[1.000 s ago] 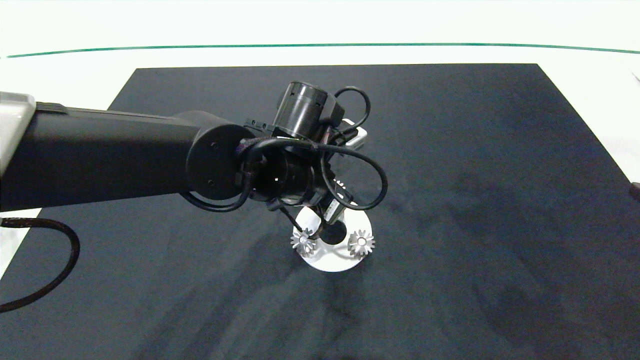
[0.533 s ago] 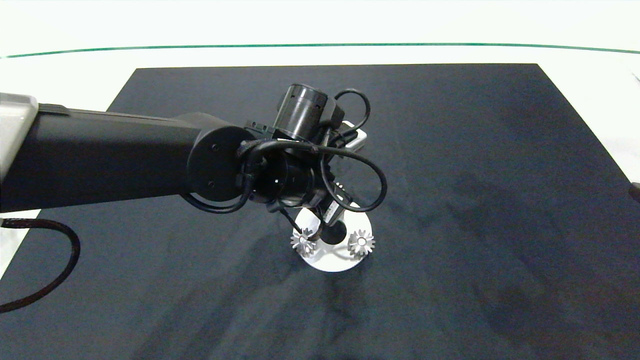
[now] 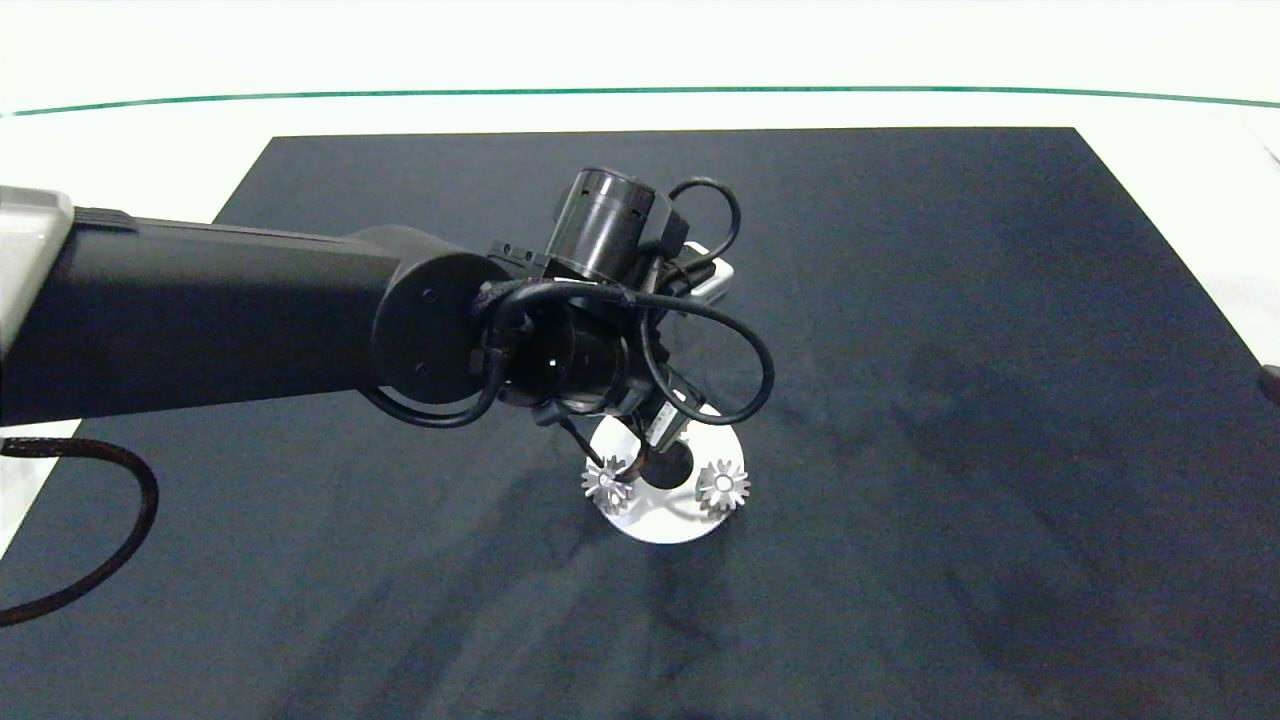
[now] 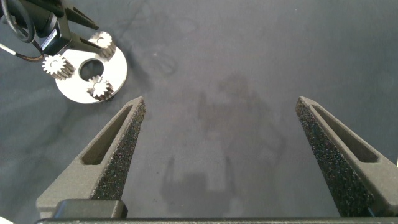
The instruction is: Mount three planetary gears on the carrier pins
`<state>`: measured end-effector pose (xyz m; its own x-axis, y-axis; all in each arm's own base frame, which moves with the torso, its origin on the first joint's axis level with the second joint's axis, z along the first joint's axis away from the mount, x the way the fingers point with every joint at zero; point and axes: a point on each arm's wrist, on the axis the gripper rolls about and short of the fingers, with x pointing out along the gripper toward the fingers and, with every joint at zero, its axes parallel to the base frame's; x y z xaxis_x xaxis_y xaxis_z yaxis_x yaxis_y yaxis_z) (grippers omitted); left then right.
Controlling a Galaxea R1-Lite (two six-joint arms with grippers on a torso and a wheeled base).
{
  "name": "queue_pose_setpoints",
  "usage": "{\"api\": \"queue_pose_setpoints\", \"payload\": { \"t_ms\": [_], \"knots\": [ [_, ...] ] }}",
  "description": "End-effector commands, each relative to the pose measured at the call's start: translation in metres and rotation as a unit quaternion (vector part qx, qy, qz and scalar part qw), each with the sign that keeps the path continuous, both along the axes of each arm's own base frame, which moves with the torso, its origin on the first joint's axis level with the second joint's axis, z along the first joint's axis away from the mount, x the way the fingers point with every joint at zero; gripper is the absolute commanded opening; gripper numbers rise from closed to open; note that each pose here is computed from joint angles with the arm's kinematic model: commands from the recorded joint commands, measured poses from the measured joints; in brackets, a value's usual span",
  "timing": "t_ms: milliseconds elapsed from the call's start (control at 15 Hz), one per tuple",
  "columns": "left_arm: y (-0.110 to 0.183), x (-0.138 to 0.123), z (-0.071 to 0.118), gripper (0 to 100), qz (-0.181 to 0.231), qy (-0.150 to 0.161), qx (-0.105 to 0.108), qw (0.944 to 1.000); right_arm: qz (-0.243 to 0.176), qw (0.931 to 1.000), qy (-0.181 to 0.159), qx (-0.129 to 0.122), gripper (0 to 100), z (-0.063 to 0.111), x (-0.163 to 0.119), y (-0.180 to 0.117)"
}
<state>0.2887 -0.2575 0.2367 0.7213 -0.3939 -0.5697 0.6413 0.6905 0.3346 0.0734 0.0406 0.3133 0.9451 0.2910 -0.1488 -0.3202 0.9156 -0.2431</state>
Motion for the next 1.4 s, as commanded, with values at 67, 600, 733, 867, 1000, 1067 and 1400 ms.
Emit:
{"api": "queue_pose_setpoints", "payload": {
  "t_ms": [67, 600, 733, 867, 1000, 1067, 1400],
  "knots": [
    [0.000, 0.000, 0.000, 100, 0.000, 0.000, 0.001, 1.0000, -0.001, 1.0000, 0.000, -0.001, 100, 0.000, 0.000, 0.000],
    [0.080, -0.022, 0.035, 100, 0.073, -0.021, -0.021, 0.9969, -0.001, 1.0000, 0.006, -0.004, 100, -0.002, 0.002, 0.001],
    [0.119, -0.035, 0.038, 100, 0.115, -0.021, -0.020, 0.9929, -0.007, 0.9999, 0.011, -0.006, 100, -0.005, 0.004, 0.001],
    [0.160, -0.055, 0.041, 100, 0.167, -0.028, -0.028, 0.9852, -0.029, 0.9993, 0.021, -0.011, 100, -0.011, 0.007, -0.001],
    [0.196, -0.080, 0.038, 100, 0.219, -0.035, -0.032, 0.9747, -0.075, 0.9962, 0.041, -0.019, 100, -0.024, 0.011, -0.008],
    [0.209, -0.094, 0.036, 100, 0.244, -0.042, -0.043, 0.9679, -0.104, 0.9923, 0.061, -0.028, 100, -0.038, 0.012, -0.014],
    [0.245, -0.160, 0.047, 100, 0.320, -0.113, -0.100, 0.9352, -0.208, 0.9763, 0.056, -0.020, 100, -0.058, -0.009, -0.036]
  ]
}}
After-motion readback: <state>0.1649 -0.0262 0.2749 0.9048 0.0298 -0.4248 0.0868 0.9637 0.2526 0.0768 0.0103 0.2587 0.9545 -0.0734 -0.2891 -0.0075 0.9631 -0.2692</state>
